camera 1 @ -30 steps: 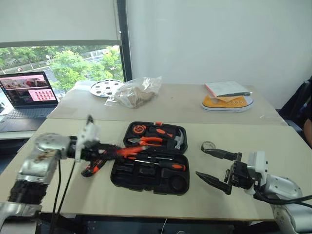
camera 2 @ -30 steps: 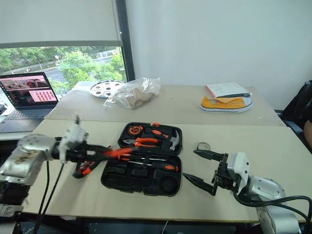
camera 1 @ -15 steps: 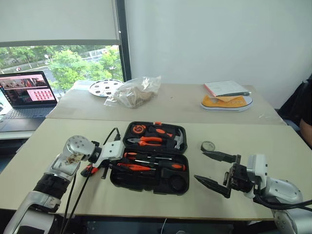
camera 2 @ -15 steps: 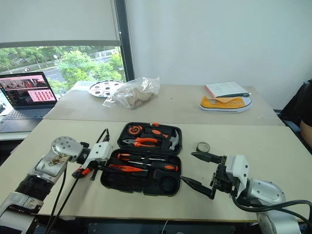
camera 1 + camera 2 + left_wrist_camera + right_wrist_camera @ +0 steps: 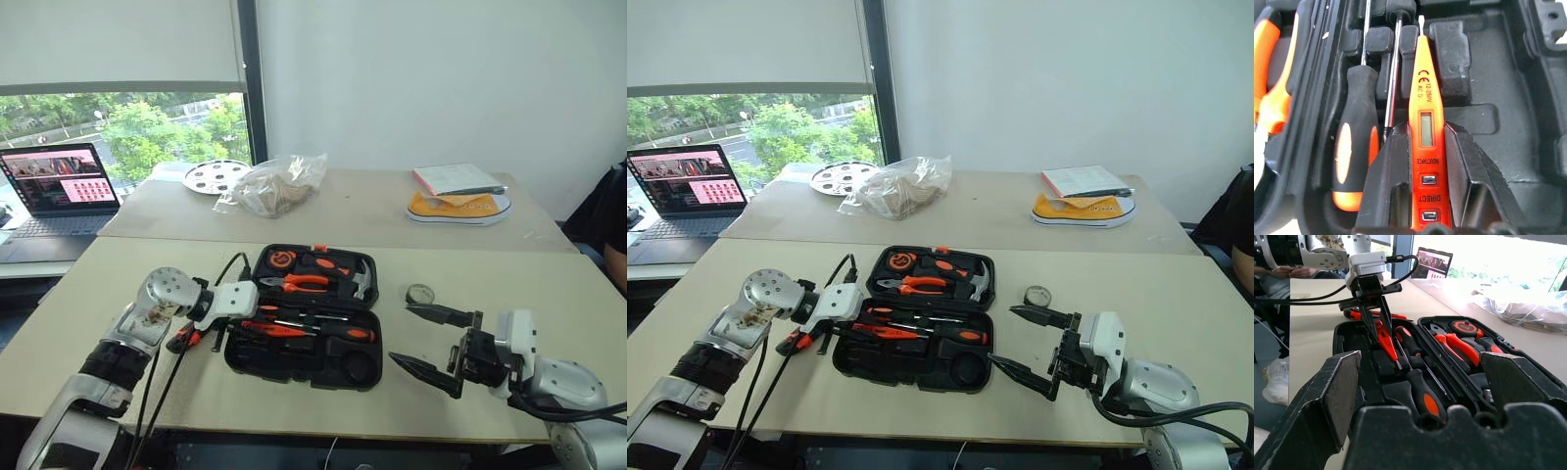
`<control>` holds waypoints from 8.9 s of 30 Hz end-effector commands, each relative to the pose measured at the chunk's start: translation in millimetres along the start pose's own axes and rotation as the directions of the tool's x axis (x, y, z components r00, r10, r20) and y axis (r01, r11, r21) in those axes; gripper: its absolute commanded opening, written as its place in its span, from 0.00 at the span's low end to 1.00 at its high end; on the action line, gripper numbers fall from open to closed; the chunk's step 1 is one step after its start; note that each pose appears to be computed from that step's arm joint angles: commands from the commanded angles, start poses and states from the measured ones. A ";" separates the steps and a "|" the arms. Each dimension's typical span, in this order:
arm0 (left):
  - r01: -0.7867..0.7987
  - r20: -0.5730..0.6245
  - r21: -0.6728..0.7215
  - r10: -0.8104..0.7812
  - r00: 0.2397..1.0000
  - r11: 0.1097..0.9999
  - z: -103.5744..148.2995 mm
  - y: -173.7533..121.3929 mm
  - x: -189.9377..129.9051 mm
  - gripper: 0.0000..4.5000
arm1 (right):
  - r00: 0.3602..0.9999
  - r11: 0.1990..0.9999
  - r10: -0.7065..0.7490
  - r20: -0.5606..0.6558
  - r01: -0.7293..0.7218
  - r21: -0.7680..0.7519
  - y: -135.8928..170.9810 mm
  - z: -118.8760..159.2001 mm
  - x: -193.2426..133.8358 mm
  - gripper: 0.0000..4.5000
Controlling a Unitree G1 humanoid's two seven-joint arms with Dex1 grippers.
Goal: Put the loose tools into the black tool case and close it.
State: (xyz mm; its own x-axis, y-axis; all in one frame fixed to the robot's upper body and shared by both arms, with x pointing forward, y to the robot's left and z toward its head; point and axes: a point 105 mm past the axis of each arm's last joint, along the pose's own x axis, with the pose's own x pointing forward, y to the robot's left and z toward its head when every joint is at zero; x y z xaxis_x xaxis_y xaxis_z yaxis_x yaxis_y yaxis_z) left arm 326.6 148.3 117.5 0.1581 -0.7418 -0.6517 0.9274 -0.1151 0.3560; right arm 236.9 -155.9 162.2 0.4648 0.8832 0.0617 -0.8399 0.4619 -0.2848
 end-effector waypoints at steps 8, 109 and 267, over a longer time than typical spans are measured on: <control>0.078 -0.056 -0.076 -0.082 0.995 0.994 -14.3 -13.4 7.3 0.10 | 1.000 1.000 0.003 0.019 -0.002 -0.030 -0.7 7.6 1.4 1.00; -0.348 0.271 -0.420 0.482 0.833 0.838 3.1 -18.2 -99.4 0.40 | 0.997 0.998 0.027 0.068 -0.022 -0.062 -5.0 11.9 3.5 1.00; -0.209 0.392 -0.327 0.334 0.857 0.921 18.0 -76.9 -53.9 1.00 | 0.624 0.821 0.539 -0.566 -0.538 0.190 19.2 -53.5 58.3 0.01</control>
State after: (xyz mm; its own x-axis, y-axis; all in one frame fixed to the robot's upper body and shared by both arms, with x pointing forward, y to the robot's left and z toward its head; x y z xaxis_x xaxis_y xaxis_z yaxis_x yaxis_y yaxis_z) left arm 241.8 185.3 131.9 0.3131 -0.9329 -0.1782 0.9380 0.2743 0.2117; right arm 257.5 -95.6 108.5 -0.0278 0.7705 -0.6368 -0.9929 -0.0950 -0.0716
